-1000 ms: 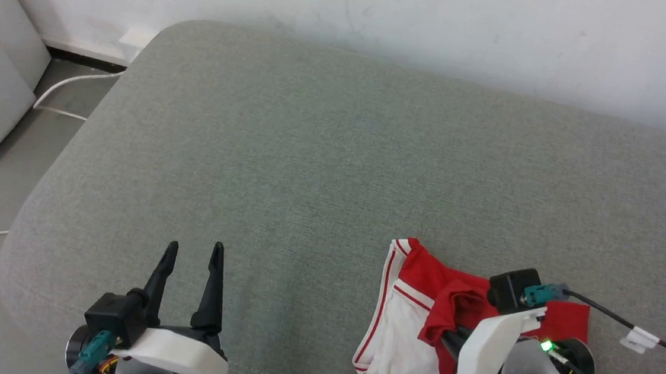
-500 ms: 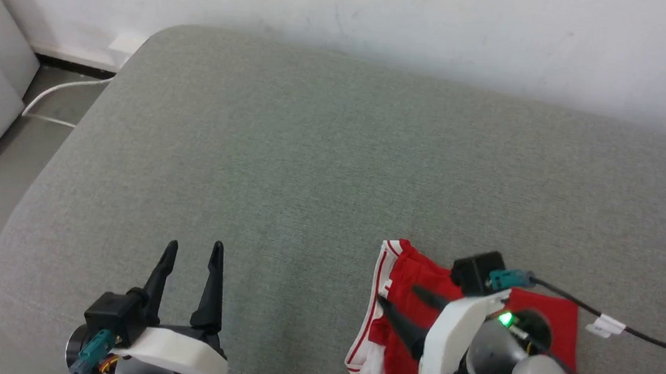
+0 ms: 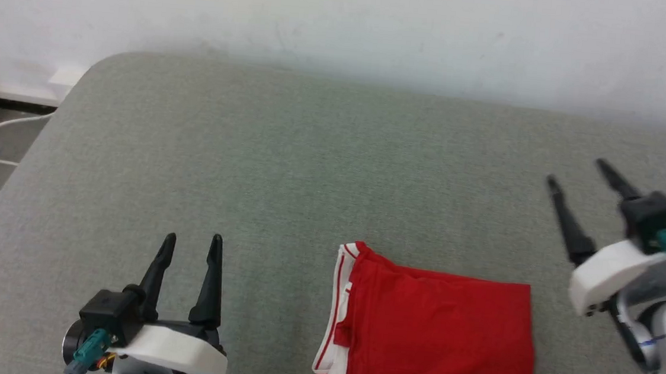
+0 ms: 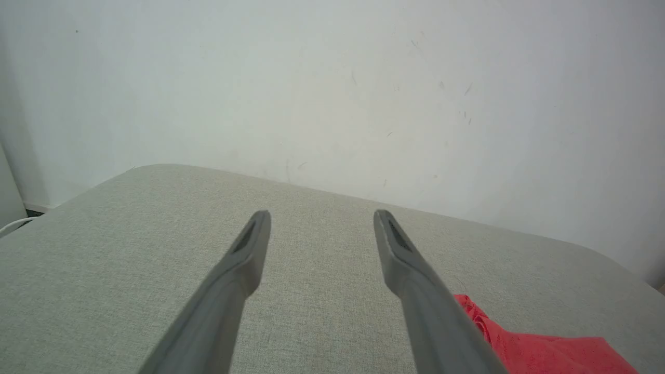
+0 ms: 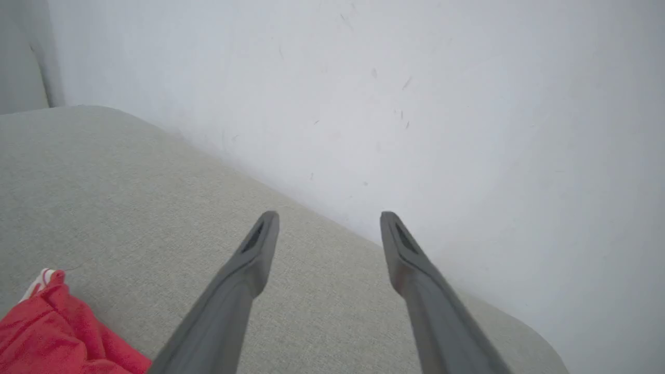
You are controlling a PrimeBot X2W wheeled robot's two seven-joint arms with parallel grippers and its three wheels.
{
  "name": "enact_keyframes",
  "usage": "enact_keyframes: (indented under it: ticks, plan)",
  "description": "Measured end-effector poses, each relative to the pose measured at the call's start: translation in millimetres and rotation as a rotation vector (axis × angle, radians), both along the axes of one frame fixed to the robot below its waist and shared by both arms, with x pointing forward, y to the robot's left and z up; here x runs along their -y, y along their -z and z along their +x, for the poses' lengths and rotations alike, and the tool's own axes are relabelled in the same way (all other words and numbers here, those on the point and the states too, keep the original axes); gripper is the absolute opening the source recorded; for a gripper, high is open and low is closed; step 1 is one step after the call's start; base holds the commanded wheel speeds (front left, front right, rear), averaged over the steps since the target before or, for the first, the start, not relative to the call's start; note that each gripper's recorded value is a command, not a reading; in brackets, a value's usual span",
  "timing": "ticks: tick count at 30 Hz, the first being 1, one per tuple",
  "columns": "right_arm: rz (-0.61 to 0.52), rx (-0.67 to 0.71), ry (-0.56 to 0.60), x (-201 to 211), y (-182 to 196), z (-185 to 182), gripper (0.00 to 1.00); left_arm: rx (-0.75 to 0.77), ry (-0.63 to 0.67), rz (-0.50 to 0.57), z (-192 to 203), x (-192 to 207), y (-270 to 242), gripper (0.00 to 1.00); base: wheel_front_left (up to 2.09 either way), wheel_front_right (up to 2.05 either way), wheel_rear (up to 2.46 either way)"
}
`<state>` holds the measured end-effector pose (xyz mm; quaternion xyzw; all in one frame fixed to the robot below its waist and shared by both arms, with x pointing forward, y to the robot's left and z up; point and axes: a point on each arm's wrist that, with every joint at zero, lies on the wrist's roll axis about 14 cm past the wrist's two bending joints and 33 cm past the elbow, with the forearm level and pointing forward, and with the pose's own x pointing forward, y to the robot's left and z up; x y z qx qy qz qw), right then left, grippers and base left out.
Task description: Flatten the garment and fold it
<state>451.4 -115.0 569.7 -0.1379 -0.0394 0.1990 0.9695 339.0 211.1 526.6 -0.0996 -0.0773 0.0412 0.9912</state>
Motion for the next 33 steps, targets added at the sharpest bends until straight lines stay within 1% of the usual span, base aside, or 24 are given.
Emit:
enact_keyframes:
  ticks: [4,7,12,17,19,24,29,33]
  plan:
    - [0.056,0.098,0.111,43,-20,-6,1.00,0.017,0.033,0.008,6,10,-6,1.00,0.00,0.00,0.00]
    - [0.102,0.137,0.180,68,-22,-20,1.00,0.028,0.053,0.008,11,17,-9,1.00,0.00,0.00,0.00]
    - [0.186,0.161,0.251,84,-13,-47,1.00,0.034,0.073,0.016,15,25,-11,1.00,0.00,0.00,0.00]
    - [0.257,0.155,0.293,85,-1,-69,1.00,0.031,0.083,0.028,17,29,-10,1.00,0.00,0.00,0.00]
    - [0.283,0.144,0.306,83,4,-75,1.00,0.030,0.089,0.048,18,32,-10,1.00,0.00,0.00,0.00]
    - [0.281,0.100,0.305,76,19,-85,1.00,0.020,0.095,0.065,14,34,-7,1.00,0.00,0.00,0.00]
    - [0.273,0.065,0.316,76,25,-85,1.00,0.018,0.097,0.074,13,34,-7,1.00,0.00,0.00,0.00]
    - [0.271,-0.015,0.307,71,36,-82,1.00,0.010,0.097,0.074,13,34,-4,1.00,0.00,0.00,0.00]
